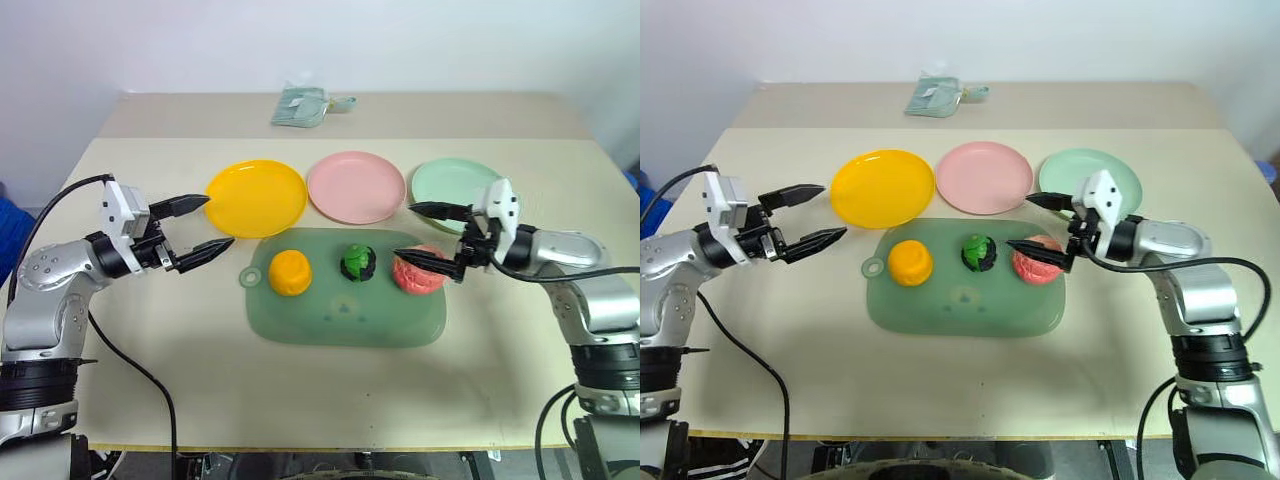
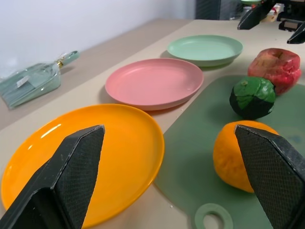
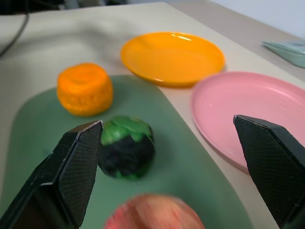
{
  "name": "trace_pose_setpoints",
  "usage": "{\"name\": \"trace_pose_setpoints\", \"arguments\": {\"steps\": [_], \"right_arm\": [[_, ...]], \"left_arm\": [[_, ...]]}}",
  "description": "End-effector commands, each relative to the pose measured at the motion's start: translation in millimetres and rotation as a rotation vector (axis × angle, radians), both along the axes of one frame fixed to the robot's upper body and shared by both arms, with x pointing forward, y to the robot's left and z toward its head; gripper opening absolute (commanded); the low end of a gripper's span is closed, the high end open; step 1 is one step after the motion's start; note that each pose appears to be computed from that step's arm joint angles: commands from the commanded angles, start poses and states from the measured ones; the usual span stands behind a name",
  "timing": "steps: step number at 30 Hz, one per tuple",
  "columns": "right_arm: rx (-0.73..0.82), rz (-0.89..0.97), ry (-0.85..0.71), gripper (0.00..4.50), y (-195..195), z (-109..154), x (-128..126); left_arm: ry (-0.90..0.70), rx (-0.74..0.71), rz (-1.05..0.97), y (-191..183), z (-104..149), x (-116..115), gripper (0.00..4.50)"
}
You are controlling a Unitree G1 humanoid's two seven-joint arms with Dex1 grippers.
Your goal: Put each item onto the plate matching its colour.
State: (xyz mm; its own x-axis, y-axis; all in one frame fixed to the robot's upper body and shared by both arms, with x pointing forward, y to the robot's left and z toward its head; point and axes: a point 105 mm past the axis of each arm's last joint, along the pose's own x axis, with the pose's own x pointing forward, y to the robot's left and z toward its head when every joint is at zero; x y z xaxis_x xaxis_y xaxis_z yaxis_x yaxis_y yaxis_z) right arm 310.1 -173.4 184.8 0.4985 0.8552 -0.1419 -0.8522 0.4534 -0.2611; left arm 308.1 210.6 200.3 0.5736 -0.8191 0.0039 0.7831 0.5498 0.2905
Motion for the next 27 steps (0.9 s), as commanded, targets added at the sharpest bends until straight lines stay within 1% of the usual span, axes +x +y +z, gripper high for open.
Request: {"name": "trace_pose_setpoints", "arguments": {"steps": [1,8,14,18,20,24,27], "right_arm": [[0.014,0.013,-0.077,4.46,1.2,17.7,-6.0],[0.067,0.043,-0.109,4.46,21.0,40.7,-5.1],[0.086,0.085,-0.116,4.46,27.1,56.4,-9.6],[0.083,0.087,-0.110,4.46,30.5,53.5,-13.8],[0.108,0.101,-0.106,4.46,36.0,56.9,-18.4],[0.080,0.105,-0.089,4.46,36.8,48.8,-18.5],[0.092,0.113,-0.071,4.46,34.8,50.4,-23.5]], "left_arm": [[-0.043,0.021,-0.041,-6.4,14.5,0.6,4.50],[-0.011,0.010,-0.081,-11.8,14.2,-0.4,4.50],[0.072,-0.009,-0.175,-23.8,8.1,-13.1,4.50],[0.135,-0.054,-0.240,-30.4,4.4,-14.8,4.50],[0.134,-0.051,-0.278,-42.8,-0.7,-13.6,4.50],[0.134,-0.029,-0.291,-58.3,-19.7,-9.4,4.50],[0.128,-0.017,-0.302,-66.0,-27.8,-7.5,4.50]]}}
